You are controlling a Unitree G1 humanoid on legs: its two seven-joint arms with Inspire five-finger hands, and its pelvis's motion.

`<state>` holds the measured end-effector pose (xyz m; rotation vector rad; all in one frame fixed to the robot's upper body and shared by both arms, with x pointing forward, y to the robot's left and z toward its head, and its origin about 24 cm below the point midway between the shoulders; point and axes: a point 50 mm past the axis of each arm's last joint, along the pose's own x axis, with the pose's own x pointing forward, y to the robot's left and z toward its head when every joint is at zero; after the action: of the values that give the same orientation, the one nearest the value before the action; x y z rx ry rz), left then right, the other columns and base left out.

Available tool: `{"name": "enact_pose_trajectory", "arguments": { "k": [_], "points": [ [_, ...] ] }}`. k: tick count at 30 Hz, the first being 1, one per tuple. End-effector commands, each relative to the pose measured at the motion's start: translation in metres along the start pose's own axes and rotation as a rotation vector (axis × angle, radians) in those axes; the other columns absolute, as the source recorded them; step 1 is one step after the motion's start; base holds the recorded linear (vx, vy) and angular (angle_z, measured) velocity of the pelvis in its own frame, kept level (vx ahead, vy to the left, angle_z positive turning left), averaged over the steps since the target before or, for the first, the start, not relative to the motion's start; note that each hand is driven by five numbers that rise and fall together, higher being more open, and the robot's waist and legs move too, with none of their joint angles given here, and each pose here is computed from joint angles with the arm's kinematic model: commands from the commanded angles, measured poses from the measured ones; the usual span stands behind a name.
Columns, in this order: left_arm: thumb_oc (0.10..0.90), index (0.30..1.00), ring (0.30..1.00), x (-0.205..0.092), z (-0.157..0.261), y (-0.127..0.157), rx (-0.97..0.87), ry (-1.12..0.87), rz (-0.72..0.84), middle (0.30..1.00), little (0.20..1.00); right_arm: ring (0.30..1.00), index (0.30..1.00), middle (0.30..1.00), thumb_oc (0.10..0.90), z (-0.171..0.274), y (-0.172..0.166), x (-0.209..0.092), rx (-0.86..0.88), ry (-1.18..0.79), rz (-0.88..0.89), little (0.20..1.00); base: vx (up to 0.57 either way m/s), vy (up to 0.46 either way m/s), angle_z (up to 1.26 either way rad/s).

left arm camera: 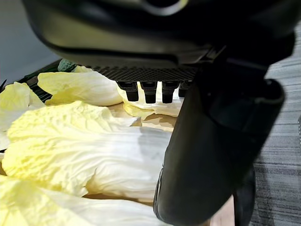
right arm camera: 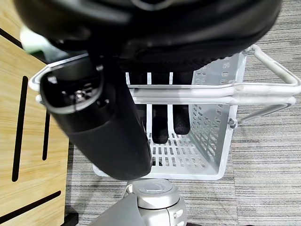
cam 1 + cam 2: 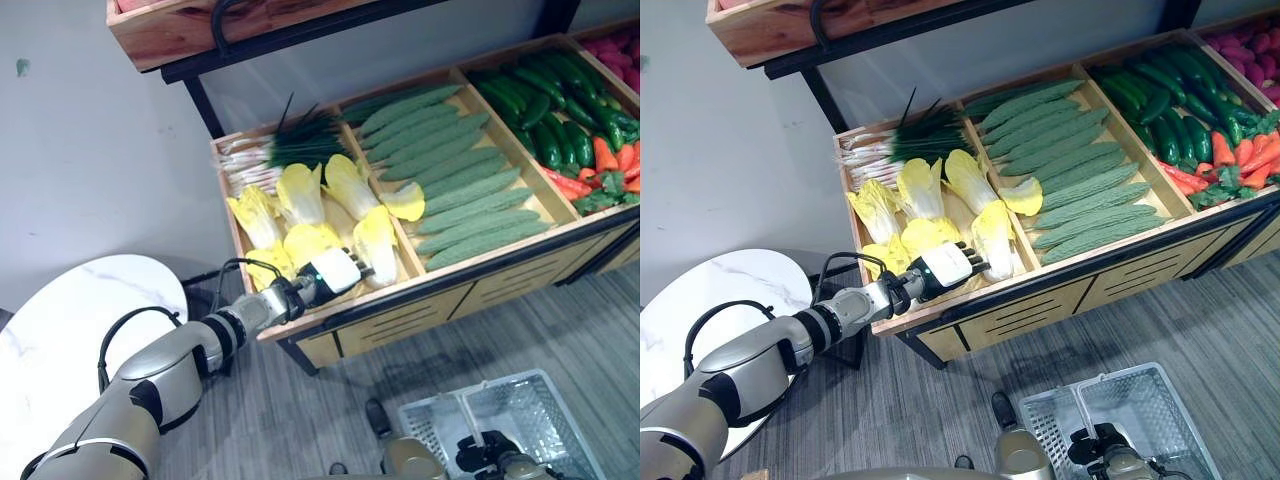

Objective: Get the vegetables into the basket

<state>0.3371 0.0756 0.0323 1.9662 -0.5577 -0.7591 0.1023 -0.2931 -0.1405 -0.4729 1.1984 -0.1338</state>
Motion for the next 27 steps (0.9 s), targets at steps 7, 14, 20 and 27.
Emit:
{"name": "enact_pose_trajectory", "arguments": {
  "k": [7, 14, 20, 27],
  "points": [
    [0.602, 0.583, 0.583, -0.005, -0.060, -0.003, 0.106, 0.297, -0.121, 0.583, 0.583, 0.300, 0.300, 0.300, 0.400, 0.020, 0.013, -0.001, -0.038, -0.117, 0.049, 0.300, 0.02, 0.009, -0.16],
    [0.400, 0.300, 0.300, -0.011, -0.066, -0.011, 0.098, 0.331, -0.151, 0.300, 0.300, 0.300, 0.300, 0.300, 0.400, 0.019, 0.013, -0.001, -0.051, -0.123, 0.050, 0.300, 0.00, -0.001, 0.04],
    [0.400, 0.300, 0.300, -0.011, -0.061, -0.014, 0.101, 0.307, -0.153, 0.300, 0.300, 0.300, 0.300, 0.300, 0.400, 0.014, 0.014, -0.002, -0.044, -0.124, 0.057, 0.300, 0.01, -0.002, -0.20],
    [0.400, 0.300, 0.300, -0.009, -0.056, -0.014, 0.097, 0.285, -0.146, 0.300, 0.300, 0.300, 0.300, 0.300, 0.400, 0.013, 0.017, -0.003, -0.050, -0.132, 0.068, 0.300, 0.00, -0.001, 0.00]
  ]
}}
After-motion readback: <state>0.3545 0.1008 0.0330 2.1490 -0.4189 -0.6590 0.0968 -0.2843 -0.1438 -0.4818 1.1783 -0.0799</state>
